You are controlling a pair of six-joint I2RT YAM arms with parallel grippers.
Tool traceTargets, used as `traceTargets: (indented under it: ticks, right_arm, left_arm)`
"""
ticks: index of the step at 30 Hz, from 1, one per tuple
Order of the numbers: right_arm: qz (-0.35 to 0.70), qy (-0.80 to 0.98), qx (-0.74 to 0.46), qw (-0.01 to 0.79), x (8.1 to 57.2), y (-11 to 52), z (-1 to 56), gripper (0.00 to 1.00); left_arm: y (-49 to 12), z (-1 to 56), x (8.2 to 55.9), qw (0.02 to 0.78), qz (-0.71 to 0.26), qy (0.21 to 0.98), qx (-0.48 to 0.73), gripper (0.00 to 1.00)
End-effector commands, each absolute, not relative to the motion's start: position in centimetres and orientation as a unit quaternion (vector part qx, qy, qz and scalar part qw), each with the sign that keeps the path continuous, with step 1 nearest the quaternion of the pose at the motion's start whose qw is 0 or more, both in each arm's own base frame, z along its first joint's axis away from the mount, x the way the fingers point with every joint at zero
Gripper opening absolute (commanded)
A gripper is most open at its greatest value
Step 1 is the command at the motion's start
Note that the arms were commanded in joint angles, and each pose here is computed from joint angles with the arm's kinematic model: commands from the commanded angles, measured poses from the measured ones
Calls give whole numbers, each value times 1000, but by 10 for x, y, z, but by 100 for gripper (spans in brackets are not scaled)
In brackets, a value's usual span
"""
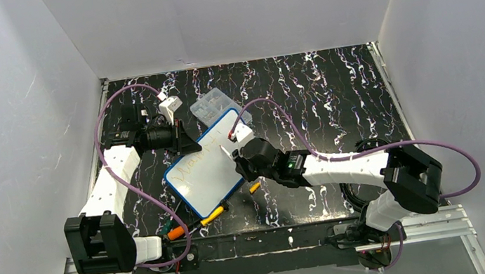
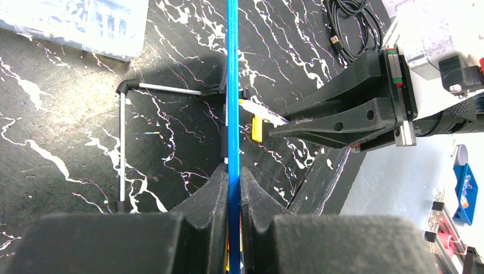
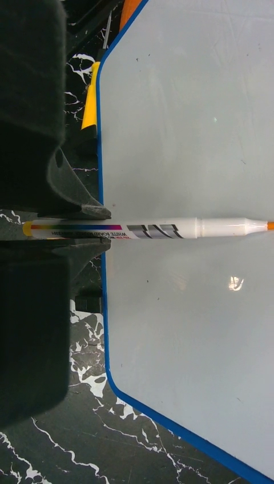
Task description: Write a sentence on the whiteboard
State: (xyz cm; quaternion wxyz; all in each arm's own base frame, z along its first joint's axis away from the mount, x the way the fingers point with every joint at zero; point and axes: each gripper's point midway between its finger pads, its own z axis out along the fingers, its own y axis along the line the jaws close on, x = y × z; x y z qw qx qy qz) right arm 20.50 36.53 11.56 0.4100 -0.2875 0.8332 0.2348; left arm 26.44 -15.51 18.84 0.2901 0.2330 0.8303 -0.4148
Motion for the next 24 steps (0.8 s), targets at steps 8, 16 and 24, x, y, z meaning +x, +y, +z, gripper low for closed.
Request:
traceTargets:
  ticks: [8, 16, 24]
  right_arm:
    - [232, 820, -275, 446, 223, 376, 143, 1]
    - [243, 813, -274, 452, 220, 375, 153, 1]
    - [237, 802, -273, 475, 229, 374, 174, 1]
  left_arm:
    - [-160, 197, 249, 286, -433, 820, 240, 0]
    - [-160, 197, 249, 286, -433, 820, 241, 0]
    - [-160, 197, 249, 286, -434, 820, 240, 0]
